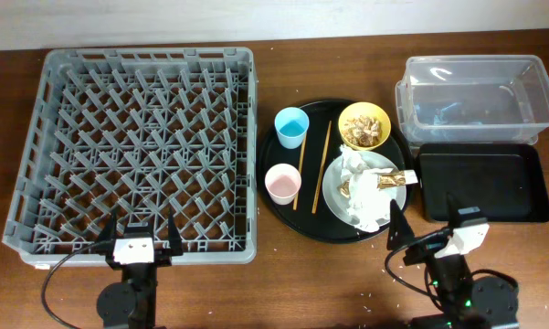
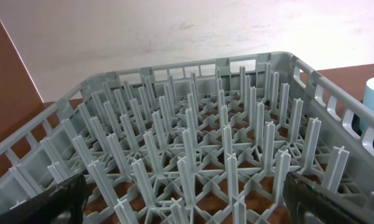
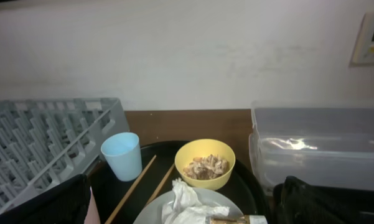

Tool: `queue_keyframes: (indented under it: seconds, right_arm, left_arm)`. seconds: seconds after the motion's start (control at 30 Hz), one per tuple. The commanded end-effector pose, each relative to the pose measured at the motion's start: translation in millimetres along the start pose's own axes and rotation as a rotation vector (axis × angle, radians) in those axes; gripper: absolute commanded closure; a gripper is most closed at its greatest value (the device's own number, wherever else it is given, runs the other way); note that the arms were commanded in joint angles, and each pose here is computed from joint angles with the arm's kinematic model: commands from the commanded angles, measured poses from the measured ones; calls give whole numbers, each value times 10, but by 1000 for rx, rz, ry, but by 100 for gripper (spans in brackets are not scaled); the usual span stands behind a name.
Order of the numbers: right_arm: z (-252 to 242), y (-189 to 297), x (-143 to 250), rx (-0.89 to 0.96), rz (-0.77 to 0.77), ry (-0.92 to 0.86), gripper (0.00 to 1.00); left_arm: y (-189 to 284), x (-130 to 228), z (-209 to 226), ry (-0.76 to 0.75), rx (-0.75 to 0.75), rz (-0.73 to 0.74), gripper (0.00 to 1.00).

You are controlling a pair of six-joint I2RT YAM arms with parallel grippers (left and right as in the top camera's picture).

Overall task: Sort waste into correct bins and load items into the dishwasher rack
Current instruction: 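Reach the right gripper to the tissue and wrapper on the white plate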

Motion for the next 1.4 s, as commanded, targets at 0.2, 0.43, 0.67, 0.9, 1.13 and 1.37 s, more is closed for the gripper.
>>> queue_keyframes:
  seconds: [0.2, 0.43, 0.67, 0.9, 1.13, 1.37]
  right_arm:
    - [7, -260, -441, 70, 288, -15, 2]
    - [180, -651, -314, -22, 539, -80, 2]
    - [197, -1010, 320, -52, 783, -177, 14]
    - [-224, -1255, 1153, 423, 965, -411, 14]
    - [-325, -1366, 1813, 579, 1082, -462, 1]
    - [-264, -1541, 2174, 558, 1111, -430, 4]
  left_arm:
    - [1, 15, 17, -17, -11, 2, 1]
    - [1, 15, 17, -17, -11, 2, 1]
    - [1, 14, 17, -17, -10, 2, 1]
    - [1, 15, 17, -17, -10, 2, 1]
    - [1, 15, 17, -17, -10, 2, 1]
    - [1, 15, 17, -17, -10, 2, 1]
Point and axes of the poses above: each gripper's point midway between its finger pads, its own y axis back along the fingers, its own z axis along the line the jaws close on, x = y × z, the point moved 1 cm from there along y, back along the fingers, and after that the axes turned 3 degrees about -y, right-handed, at the moved point
